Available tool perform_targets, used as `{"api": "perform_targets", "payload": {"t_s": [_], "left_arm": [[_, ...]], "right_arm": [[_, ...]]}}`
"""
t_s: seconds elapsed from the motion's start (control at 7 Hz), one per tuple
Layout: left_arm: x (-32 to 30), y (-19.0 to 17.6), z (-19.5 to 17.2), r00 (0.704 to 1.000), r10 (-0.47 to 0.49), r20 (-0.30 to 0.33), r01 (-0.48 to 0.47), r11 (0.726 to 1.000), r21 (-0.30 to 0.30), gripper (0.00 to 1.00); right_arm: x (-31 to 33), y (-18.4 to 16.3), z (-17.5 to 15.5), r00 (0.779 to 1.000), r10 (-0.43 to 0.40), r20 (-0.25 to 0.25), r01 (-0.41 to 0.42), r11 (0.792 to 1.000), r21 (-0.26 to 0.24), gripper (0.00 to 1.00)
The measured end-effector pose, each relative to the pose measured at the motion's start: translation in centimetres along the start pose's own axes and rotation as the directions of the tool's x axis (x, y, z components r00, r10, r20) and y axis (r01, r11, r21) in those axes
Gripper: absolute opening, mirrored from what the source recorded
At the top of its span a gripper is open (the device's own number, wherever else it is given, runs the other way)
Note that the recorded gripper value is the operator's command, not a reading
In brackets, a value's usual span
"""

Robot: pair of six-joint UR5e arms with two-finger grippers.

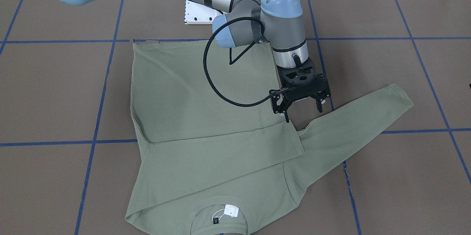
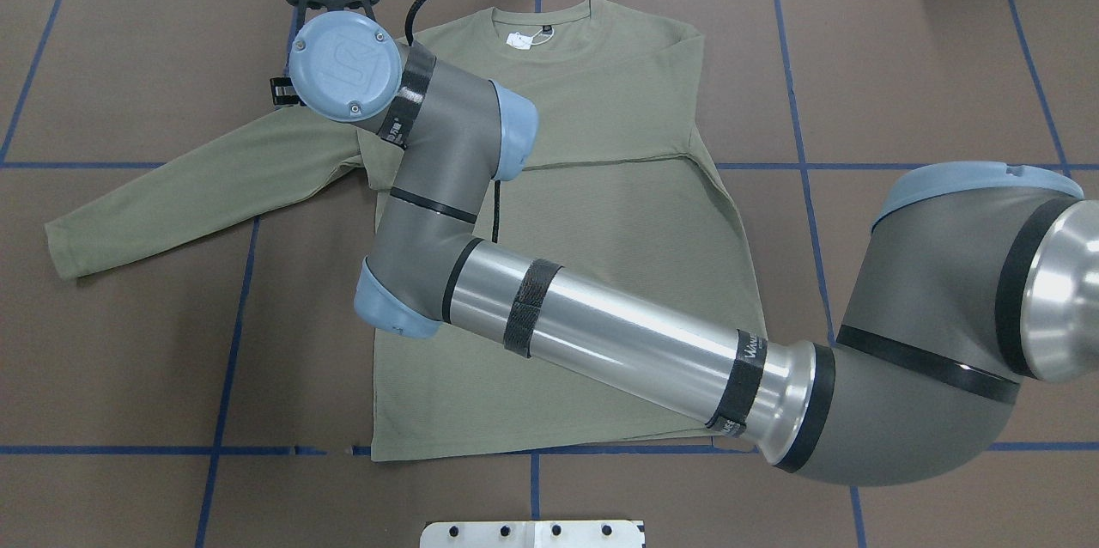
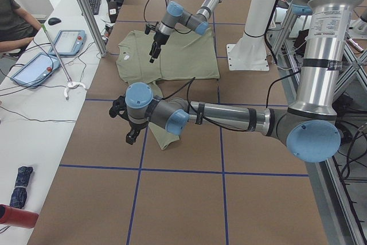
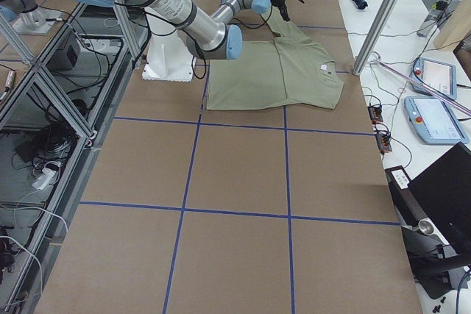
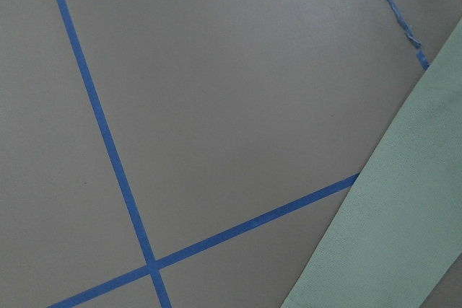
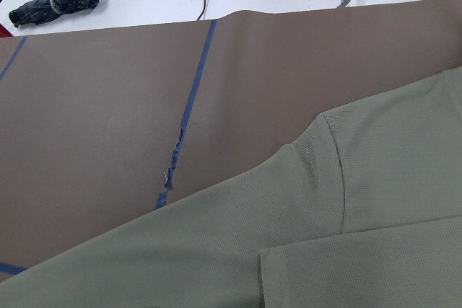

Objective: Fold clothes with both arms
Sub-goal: 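Release the sleeve and raise the right gripper away from the shirt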

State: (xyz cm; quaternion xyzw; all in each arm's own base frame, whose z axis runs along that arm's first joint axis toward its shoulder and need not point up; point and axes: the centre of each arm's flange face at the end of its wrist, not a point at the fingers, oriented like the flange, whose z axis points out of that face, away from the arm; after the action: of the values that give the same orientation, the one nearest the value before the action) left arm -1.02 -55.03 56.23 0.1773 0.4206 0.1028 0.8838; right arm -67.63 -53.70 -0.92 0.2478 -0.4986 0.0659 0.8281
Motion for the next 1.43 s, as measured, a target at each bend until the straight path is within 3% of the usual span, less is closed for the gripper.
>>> {"api": "perform_targets", "payload": {"t_s": [0.29, 0.71, 1.0, 1.29, 1.43], "left_arm": [[1.9, -0.6, -0.4, 0.994, -0.104, 0.037, 0.103, 0.994, 0.027, 1.0], [7.5, 3.8, 3.2, 0.969, -0.246, 0.002, 0.244, 0.964, 0.101, 1.0], [10.3, 8.3, 7.4, 0.928, -0.371, 0.0, 0.368, 0.919, 0.146, 1.0], [11.8, 10.5, 11.2, 0.889, -0.455, 0.055, 0.439, 0.881, 0.178, 1.0], [11.7, 11.5, 13.3, 0.877, -0.47, 0.096, 0.448, 0.874, 0.188, 1.0]], "right_arm": [[4.5, -2.4, -2.6, 0.992, 0.09, -0.086, -0.099, 0.989, -0.11, 1.0], [22.2, -6.7, -9.7, 0.965, 0.161, -0.207, -0.21, 0.947, -0.243, 1.0], [33.9, -6.3, -14.2, 0.961, 0.087, -0.263, -0.168, 0.938, -0.303, 1.0], [42.4, -5.2, -17.4, 0.957, -0.006, -0.289, -0.108, 0.92, -0.376, 1.0], [45.0, -4.6, -18.4, 0.957, -0.023, -0.288, -0.098, 0.912, -0.398, 1.0]]}}
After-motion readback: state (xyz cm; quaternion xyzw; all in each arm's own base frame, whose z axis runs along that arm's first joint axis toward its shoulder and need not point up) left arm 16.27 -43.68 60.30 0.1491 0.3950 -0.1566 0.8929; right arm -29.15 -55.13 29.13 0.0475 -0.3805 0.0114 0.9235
